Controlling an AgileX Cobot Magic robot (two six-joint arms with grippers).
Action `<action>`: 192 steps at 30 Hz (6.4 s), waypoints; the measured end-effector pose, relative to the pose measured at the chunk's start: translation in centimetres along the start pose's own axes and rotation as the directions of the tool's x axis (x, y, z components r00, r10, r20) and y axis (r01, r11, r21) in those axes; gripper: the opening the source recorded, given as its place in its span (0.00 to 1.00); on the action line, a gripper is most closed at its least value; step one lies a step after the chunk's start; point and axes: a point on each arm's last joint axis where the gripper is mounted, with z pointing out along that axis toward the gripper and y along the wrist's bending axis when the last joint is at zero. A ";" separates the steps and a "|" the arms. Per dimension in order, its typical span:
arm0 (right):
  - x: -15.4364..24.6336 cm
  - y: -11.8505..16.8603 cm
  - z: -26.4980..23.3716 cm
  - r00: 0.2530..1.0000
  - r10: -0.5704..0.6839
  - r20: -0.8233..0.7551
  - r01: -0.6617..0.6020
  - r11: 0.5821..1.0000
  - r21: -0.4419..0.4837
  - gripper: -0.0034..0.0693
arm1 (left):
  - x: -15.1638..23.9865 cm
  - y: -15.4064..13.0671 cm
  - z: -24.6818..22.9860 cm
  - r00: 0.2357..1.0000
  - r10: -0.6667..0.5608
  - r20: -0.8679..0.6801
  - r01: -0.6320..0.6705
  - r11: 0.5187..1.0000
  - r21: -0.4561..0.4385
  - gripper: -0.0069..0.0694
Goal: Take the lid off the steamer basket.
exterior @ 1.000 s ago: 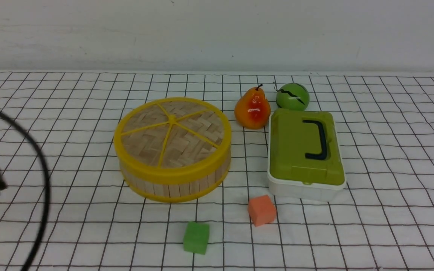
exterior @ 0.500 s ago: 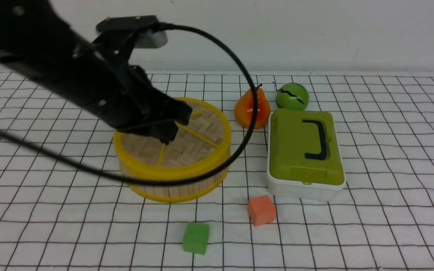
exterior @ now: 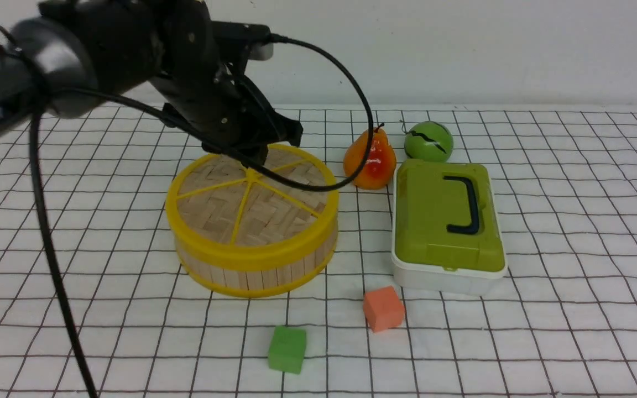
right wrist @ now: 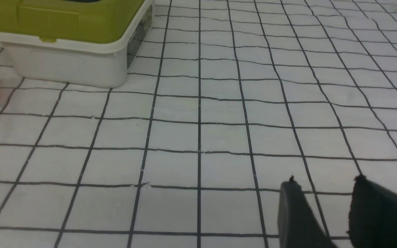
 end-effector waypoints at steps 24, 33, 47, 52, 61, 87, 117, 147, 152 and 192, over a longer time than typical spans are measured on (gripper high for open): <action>0.0 0.0 0.0 1.000 0.000 0.000 0.000 1.000 0.000 0.38 | 0.0 0.7 4.0 0.993 -0.120 0.003 0.119 0.989 -0.087 0.23; 0.0 0.0 0.0 1.000 0.000 0.000 0.000 1.000 0.000 0.38 | -3.7 1.5 -10.5 0.955 -0.055 0.292 0.099 0.986 -0.136 0.23; 0.0 0.0 0.0 1.000 0.000 0.000 0.000 1.000 0.000 0.38 | 6.7 17.3 -8.4 0.870 -0.392 0.299 0.485 0.790 -0.375 0.23; 0.0 0.0 0.0 1.000 0.000 0.000 0.000 1.000 0.000 0.38 | 8.2 19.7 -2.3 0.873 -0.432 0.226 0.487 0.785 -0.382 0.23; 0.0 0.0 0.0 1.000 0.000 0.000 0.000 1.000 0.000 0.38 | 10.1 20.4 3.1 0.863 -0.481 0.154 0.502 0.778 -0.377 0.26; 0.0 0.0 0.0 1.000 0.000 0.000 0.000 1.000 0.000 0.38 | 16.6 7.4 -26.9 0.769 -0.209 0.604 0.260 0.966 0.004 0.07; 0.0 0.0 0.0 1.000 0.000 0.000 0.000 1.000 0.000 0.38 | 34.6 5.8 -17.6 0.579 -0.082 0.811 0.145 0.989 -0.004 0.07; 0.0 0.0 0.0 1.000 0.000 0.000 0.000 1.000 0.000 0.38 | 38.3 6.1 -14.4 0.785 -0.162 0.598 0.226 0.974 -0.034 0.07; 0.0 0.0 0.0 1.000 0.000 0.000 0.000 1.000 0.000 0.38 | 38.4 6.1 -14.4 0.787 -0.161 0.595 0.226 0.974 -0.035 0.07; 0.0 0.0 0.0 1.000 0.000 0.000 0.000 1.000 0.000 0.38 | 38.4 6.1 -14.4 0.787 -0.161 0.595 0.226 0.974 -0.035 0.09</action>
